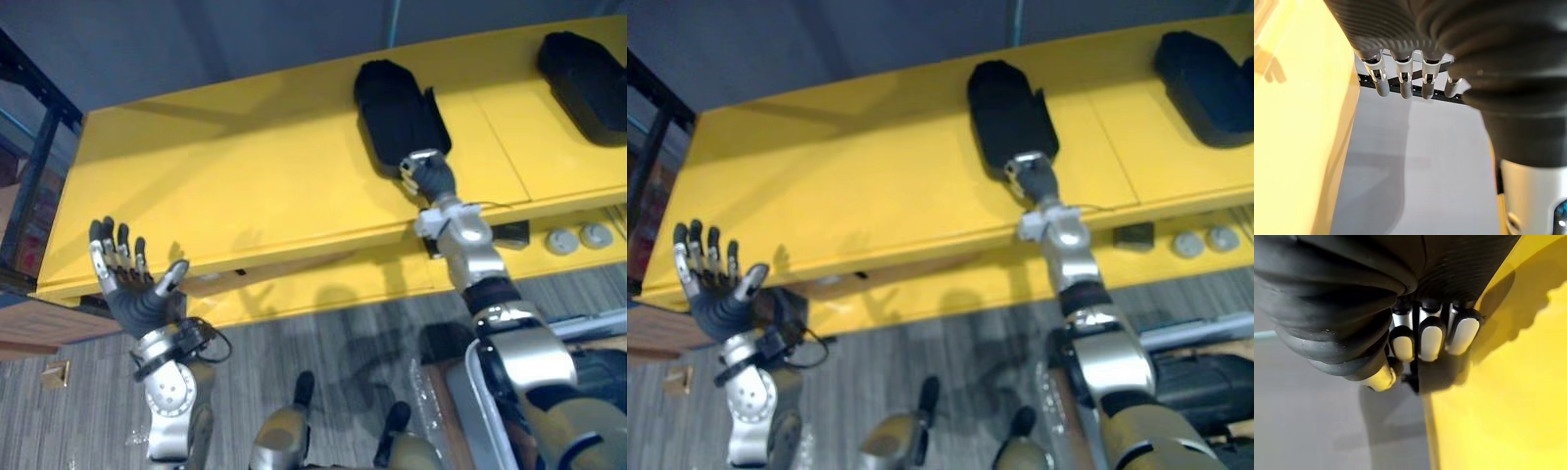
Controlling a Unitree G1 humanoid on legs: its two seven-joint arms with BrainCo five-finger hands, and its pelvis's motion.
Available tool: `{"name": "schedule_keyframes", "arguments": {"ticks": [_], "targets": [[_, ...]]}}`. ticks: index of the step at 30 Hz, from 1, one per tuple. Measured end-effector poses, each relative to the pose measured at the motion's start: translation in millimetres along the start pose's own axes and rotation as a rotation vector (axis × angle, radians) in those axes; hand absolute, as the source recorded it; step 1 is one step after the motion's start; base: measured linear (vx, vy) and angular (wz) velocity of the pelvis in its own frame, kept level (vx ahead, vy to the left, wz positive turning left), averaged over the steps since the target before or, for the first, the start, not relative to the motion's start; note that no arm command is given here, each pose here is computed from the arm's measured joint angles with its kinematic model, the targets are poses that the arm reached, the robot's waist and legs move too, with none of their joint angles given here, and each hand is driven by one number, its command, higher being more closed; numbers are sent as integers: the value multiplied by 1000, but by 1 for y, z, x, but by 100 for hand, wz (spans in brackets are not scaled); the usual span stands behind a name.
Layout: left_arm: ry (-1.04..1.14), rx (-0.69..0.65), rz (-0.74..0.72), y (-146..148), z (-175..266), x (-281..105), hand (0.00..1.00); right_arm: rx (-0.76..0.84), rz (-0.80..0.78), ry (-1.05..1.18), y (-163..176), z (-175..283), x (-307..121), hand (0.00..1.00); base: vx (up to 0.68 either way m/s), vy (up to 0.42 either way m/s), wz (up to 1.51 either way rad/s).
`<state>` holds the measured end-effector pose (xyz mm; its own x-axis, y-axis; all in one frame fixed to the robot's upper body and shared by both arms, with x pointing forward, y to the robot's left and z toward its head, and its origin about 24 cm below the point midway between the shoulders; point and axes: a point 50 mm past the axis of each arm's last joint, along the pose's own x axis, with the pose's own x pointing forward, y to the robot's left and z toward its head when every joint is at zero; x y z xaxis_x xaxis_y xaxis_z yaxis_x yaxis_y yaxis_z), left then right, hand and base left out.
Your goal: Walk over and take plastic housings, then place them on the shelf
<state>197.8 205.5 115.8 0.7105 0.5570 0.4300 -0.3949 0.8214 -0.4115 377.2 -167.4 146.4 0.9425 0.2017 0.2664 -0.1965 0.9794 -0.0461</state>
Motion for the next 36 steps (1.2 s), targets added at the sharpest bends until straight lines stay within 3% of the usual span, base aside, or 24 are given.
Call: {"name": "schedule_keyframes", "arguments": {"ticks": [6,7,13,14,21,29,36], "targets": [[6,33,54,12,4,-11,0,54,82,55,66,-33,-86,100,52,7,-22],[1,34,72,15,4,-13,0,73,99,120,80,-45,-120,100,50,8,-44],[-1,73,83,17,4,-18,0,135,54,205,90,-55,-166,100,49,0,-29],[-7,78,94,16,4,-19,0,146,31,231,88,-59,-175,0,71,10,-15],[10,94,145,19,-1,-22,0,180,-114,361,74,-83,-199,0,21,6,-2],[180,347,400,75,-25,-44,0,121,-452,614,26,-128,-250,0,-32,-7,-5],[149,393,513,98,-18,-42,0,89,-566,704,14,-142,-270,0,5,-12,16]]}}
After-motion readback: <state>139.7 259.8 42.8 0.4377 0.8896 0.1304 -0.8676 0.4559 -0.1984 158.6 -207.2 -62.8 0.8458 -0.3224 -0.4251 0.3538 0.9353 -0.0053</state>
